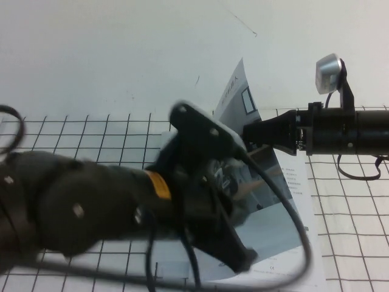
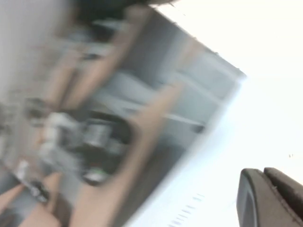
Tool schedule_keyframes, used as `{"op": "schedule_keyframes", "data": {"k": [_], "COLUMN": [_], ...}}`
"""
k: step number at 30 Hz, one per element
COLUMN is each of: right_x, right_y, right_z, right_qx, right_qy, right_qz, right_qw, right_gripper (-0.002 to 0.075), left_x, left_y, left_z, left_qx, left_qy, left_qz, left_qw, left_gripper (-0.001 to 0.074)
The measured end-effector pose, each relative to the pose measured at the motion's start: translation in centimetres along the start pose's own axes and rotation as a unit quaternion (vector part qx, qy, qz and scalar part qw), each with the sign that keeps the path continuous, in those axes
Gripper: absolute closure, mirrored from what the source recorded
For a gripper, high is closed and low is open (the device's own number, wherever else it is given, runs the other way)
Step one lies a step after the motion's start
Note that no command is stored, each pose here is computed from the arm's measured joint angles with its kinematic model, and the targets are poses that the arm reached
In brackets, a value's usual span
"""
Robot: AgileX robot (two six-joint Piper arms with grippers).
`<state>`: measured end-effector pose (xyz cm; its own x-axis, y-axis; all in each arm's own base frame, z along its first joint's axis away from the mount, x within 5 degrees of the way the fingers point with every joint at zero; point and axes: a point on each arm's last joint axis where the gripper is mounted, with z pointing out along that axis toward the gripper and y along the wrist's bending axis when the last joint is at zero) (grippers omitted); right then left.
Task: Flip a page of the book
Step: Open the closed book
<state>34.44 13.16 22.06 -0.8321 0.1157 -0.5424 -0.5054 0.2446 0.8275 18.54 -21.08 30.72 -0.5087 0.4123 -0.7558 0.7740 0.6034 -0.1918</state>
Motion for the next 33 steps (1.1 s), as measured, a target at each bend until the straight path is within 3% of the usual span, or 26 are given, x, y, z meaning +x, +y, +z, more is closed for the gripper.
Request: {"op": "schedule_keyframes", "data": {"k": [3, 8, 12, 17, 24, 33], "right_x": [0.0, -0.1, -0.1, -0.1, -0.1, -0.1], "right_y": [-0.1, -0.2, -0.2, -0.3, -0.3, -0.2], "right_z": [0.0, 0.0, 0.0, 0.0, 0.0, 0.0], "right_qx": [0.006, 0.009, 0.013, 0.017, 0.015, 0.012], "right_qy": [-0.002, -0.003, -0.004, -0.005, -0.004, -0.004], "right_qz": [0.000, 0.000, 0.000, 0.001, 0.001, 0.001], "right_qw": [1.000, 1.000, 1.000, 1.000, 1.000, 1.000], "right_gripper": [0.0715, 0.0715, 0.0715, 0.0715, 0.0715, 0.0716], "left_x": [0.9, 1.9, 2.6, 4.3, 7.4, 9.9], "left_y": [-3.2, -6.4, -9.9, -12.5, -12.6, -10.8], "left_z": [0.5, 1.3, 2.2, 5.0, 10.8, 14.4], "left_qx": [-0.026, -0.103, -0.100, -0.102, -0.163, -0.269], "left_qy": [0.023, 0.017, -0.019, -0.023, 0.003, 0.020], "left_qz": [0.048, 0.120, 0.161, 0.206, 0.253, 0.273], "left_qw": [0.998, 0.987, 0.982, 0.973, 0.954, 0.924], "left_gripper": [0.0738, 0.0738, 0.0738, 0.0738, 0.0738, 0.0738]}}
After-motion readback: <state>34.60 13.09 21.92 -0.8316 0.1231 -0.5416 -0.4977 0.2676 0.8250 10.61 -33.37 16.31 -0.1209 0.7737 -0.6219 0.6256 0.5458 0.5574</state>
